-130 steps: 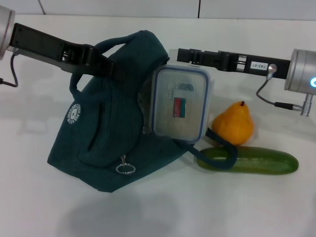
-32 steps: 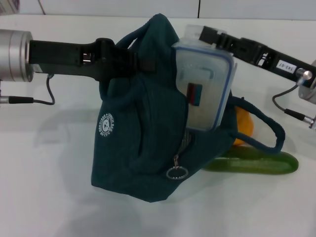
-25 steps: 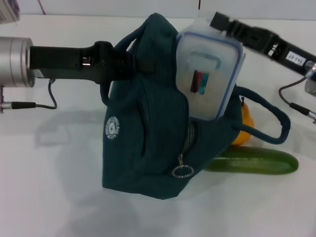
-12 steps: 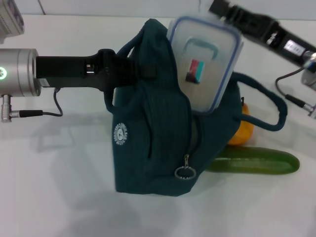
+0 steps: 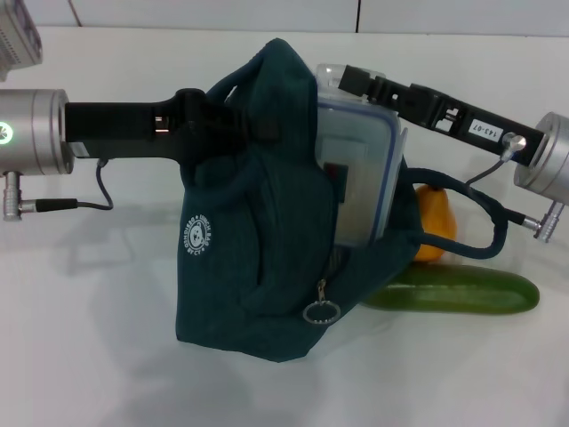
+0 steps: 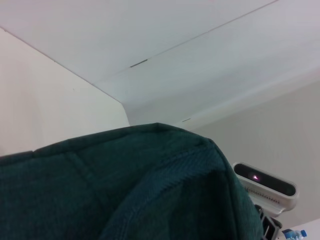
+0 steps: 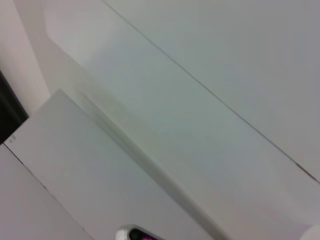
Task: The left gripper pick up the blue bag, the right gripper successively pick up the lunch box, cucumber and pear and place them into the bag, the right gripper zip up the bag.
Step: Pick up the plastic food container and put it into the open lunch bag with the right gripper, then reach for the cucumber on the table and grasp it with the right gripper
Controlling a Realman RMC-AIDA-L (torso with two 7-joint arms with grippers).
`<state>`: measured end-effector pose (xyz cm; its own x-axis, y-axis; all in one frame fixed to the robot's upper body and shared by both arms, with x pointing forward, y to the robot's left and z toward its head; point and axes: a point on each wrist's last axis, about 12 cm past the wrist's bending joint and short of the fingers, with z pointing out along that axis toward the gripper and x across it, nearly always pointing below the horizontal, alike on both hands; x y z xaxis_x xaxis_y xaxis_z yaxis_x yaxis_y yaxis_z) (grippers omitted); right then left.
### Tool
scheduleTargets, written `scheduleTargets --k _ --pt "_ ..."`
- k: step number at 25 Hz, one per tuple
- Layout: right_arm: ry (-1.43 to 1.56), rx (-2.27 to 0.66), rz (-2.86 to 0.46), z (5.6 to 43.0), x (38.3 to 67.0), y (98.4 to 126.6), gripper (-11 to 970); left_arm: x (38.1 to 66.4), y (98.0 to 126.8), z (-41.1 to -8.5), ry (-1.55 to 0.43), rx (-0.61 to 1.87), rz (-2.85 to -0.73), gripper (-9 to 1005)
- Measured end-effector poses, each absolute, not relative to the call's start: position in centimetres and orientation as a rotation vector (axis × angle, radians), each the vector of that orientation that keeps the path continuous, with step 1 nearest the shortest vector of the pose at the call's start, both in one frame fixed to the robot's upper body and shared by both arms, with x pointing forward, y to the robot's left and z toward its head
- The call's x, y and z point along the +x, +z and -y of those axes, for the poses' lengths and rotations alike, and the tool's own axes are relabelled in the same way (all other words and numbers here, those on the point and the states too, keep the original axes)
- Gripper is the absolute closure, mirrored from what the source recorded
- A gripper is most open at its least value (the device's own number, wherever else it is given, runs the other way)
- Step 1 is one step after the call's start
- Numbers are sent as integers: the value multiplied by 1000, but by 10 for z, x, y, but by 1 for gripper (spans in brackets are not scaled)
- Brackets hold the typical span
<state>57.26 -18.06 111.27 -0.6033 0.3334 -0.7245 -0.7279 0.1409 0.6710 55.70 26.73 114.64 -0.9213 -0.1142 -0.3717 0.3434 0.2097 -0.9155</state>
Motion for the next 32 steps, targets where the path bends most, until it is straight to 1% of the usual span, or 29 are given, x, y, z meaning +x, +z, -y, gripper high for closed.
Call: scheduleTargets --k 16,23,27,29,32 --pt "1613 -404 -1588 176 572 1114 858 556 1145 -269 -1767 201 -2131 957" --pt "1619 -386 -1582 181 568 1111 728 555 1145 -271 -1771 191 -2116 957" --pt "1608 -377 -1556 190 566 1113 654 555 1145 -273 -1768 188 -2117 957" --pt "1593 -364 -1539 198 565 1114 425 554 1145 -276 -1762 185 -2119 957" --pt "1533 -335 -1493 226 560 1117 336 554 1146 -281 -1749 182 -2124 957"
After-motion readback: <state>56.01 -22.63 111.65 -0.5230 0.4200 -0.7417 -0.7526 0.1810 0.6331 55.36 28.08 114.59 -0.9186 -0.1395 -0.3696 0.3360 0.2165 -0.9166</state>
